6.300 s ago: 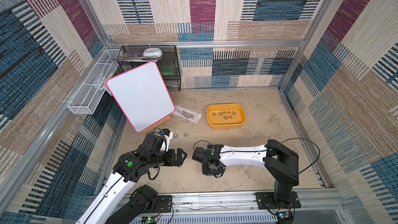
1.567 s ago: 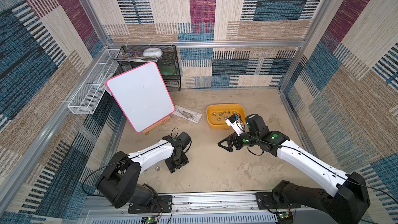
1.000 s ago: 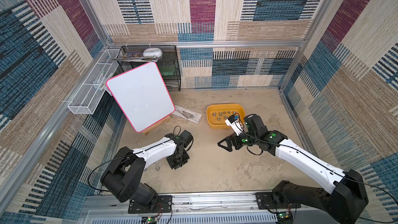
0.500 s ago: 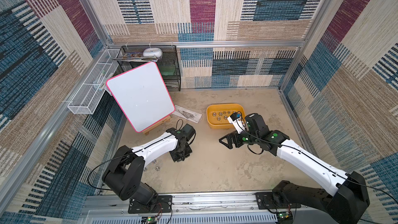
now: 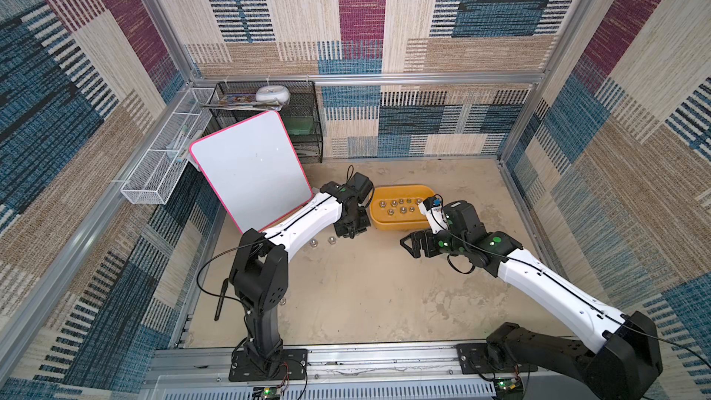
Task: Put the nuts on the desktop into the storage box
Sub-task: Place the nut in the storage box, then move the storage box to the center of the board.
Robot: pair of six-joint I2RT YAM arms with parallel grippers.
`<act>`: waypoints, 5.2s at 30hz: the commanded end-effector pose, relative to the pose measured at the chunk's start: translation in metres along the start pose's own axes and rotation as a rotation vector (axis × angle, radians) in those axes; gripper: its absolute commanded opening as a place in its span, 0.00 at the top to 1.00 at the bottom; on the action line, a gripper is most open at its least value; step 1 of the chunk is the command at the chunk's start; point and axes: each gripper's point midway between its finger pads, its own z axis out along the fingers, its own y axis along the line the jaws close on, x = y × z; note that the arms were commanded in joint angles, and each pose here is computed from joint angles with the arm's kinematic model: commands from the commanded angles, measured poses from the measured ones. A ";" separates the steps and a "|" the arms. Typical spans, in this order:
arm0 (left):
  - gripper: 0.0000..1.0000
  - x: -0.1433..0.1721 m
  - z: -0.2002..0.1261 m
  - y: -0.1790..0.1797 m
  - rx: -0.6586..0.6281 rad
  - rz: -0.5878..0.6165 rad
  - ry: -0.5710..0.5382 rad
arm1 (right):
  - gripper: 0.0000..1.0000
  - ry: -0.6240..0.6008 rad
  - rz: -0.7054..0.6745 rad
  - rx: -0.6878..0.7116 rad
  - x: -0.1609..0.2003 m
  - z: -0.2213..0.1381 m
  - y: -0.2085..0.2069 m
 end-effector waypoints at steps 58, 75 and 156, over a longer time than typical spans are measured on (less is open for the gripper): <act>0.43 -0.081 0.113 -0.088 0.043 0.218 -0.027 | 0.01 -0.051 0.148 0.138 -0.005 -0.011 -0.046; 0.45 -0.076 -0.030 -0.082 0.145 0.193 -0.136 | 0.52 0.018 0.171 0.201 -0.060 0.051 -0.065; 0.00 0.019 -0.119 0.128 0.017 0.067 -0.242 | 0.54 0.330 -0.084 0.108 0.068 0.129 0.121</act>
